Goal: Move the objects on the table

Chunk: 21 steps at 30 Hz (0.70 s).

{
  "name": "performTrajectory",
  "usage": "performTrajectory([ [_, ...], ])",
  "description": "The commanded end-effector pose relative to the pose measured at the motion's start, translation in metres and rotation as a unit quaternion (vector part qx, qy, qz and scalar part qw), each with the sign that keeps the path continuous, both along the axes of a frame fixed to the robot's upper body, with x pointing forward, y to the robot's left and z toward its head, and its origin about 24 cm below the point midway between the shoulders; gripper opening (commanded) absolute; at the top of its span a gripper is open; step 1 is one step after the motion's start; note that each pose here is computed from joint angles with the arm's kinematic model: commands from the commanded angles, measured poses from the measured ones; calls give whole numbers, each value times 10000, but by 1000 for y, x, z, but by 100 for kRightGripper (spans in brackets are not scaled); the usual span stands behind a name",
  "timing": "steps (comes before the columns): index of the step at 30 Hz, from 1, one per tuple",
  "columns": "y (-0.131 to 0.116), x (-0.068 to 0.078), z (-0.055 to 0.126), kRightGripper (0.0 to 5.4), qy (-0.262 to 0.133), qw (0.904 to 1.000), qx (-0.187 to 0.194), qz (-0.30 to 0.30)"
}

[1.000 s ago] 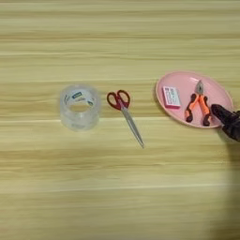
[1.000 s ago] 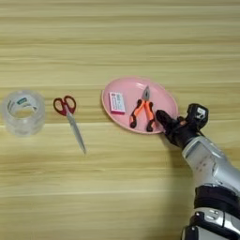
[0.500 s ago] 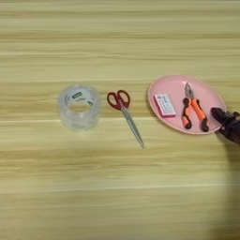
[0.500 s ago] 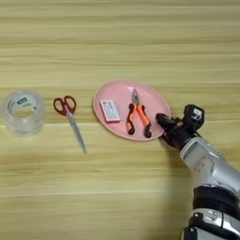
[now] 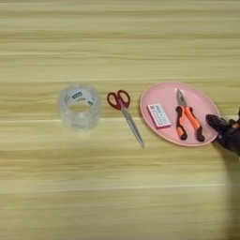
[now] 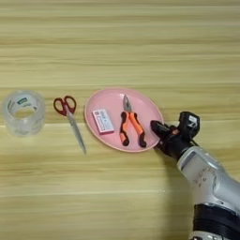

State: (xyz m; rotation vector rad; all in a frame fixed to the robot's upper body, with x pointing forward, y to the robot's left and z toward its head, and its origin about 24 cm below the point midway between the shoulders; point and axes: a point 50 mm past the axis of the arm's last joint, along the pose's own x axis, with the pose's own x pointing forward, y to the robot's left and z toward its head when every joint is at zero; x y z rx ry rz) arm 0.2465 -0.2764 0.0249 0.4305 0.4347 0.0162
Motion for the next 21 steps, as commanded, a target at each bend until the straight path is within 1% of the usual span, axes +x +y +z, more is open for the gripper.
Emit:
performTrajectory([
  [1,11,11,22,40,-384,9986,-262,240],
  [4,11,12,23,39,-383,9986,-285,236],
  [10,3,13,26,38,-508,9972,-552,34],
  [11,3,13,27,67,-541,9965,-630,16],
  [13,3,13,29,83,-604,9952,-776,-1],
  [15,3,14,29,111,-617,9949,-793,-3],
  [21,4,14,29,171,-641,9948,-790,-9],
])
